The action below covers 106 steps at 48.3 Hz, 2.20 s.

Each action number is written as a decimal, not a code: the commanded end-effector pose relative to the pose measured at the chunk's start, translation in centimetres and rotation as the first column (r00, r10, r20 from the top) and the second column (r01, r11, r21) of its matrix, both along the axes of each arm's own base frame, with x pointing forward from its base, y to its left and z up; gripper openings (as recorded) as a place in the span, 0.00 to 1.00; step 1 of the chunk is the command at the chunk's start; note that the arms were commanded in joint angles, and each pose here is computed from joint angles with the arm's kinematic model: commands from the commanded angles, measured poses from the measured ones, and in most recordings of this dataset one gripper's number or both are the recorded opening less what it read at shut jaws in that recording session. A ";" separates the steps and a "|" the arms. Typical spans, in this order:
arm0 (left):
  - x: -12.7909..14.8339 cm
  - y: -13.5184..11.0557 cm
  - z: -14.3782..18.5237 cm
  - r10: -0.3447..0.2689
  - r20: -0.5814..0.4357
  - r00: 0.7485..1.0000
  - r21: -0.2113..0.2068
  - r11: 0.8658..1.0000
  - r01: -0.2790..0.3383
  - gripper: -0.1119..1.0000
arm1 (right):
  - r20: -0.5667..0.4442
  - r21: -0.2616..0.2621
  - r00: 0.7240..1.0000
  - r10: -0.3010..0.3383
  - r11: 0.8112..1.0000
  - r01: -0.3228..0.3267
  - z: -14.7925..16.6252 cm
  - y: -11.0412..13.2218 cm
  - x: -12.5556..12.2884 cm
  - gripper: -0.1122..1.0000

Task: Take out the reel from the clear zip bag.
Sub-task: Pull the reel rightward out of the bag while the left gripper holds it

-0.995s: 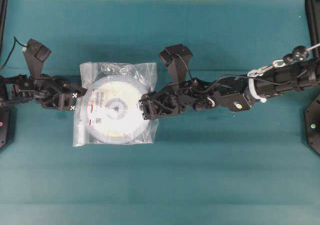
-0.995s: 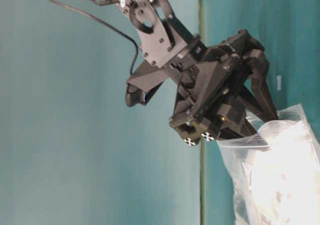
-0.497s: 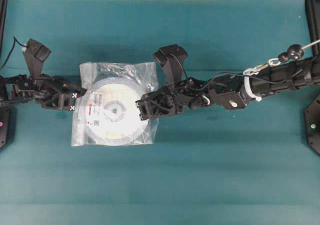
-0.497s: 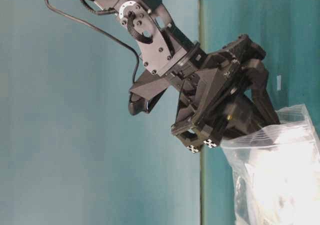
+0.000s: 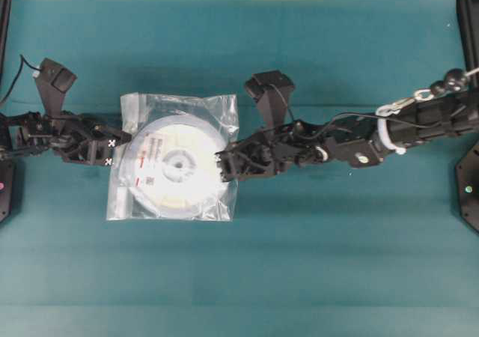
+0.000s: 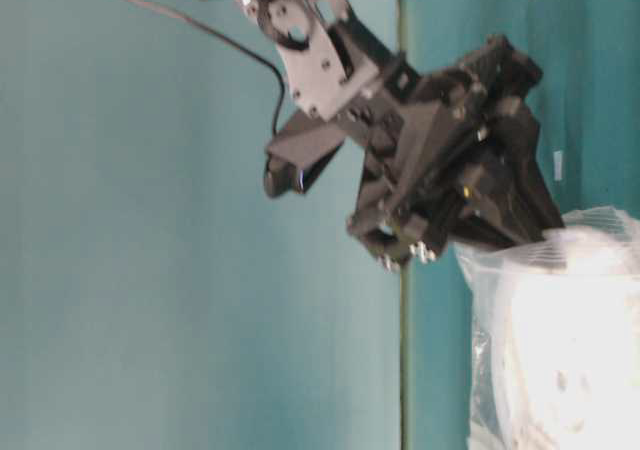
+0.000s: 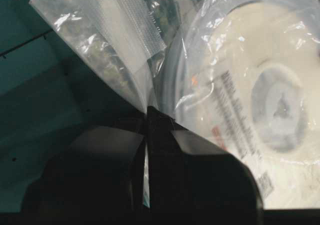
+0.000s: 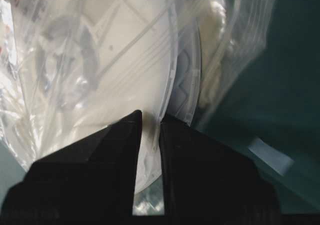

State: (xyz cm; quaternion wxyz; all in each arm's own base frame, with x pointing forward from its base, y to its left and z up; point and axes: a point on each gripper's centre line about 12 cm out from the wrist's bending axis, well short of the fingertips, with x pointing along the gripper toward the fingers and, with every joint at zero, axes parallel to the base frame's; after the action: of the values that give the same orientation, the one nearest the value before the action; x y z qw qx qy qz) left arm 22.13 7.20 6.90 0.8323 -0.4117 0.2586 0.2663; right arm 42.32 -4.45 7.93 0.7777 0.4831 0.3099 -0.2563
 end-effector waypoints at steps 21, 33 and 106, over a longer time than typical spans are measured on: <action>0.1 -0.1 0.0 -0.008 0.001 1.000 0.003 1.000 0.008 0.09 | 0.001 0.006 0.998 -0.067 0.998 0.067 1.2 -0.4 -4.9 0.22; 0.1 -0.1 0.0 -0.008 -0.001 1.000 0.002 1.000 0.009 0.09 | -0.018 0.009 0.996 -0.083 0.996 0.084 1.5 -0.7 -7.7 0.19; 0.1 -0.1 0.0 -0.004 0.002 1.000 -0.001 1.000 0.004 0.09 | -0.079 0.049 0.988 -0.130 0.990 0.134 2.1 -0.9 -17.2 0.11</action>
State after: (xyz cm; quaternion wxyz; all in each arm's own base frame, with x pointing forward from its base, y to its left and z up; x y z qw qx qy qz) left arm 22.07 7.18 6.84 0.8314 -0.4123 0.2597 0.2669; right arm 25.23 -5.27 9.71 0.7338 0.5088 0.3199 -0.3167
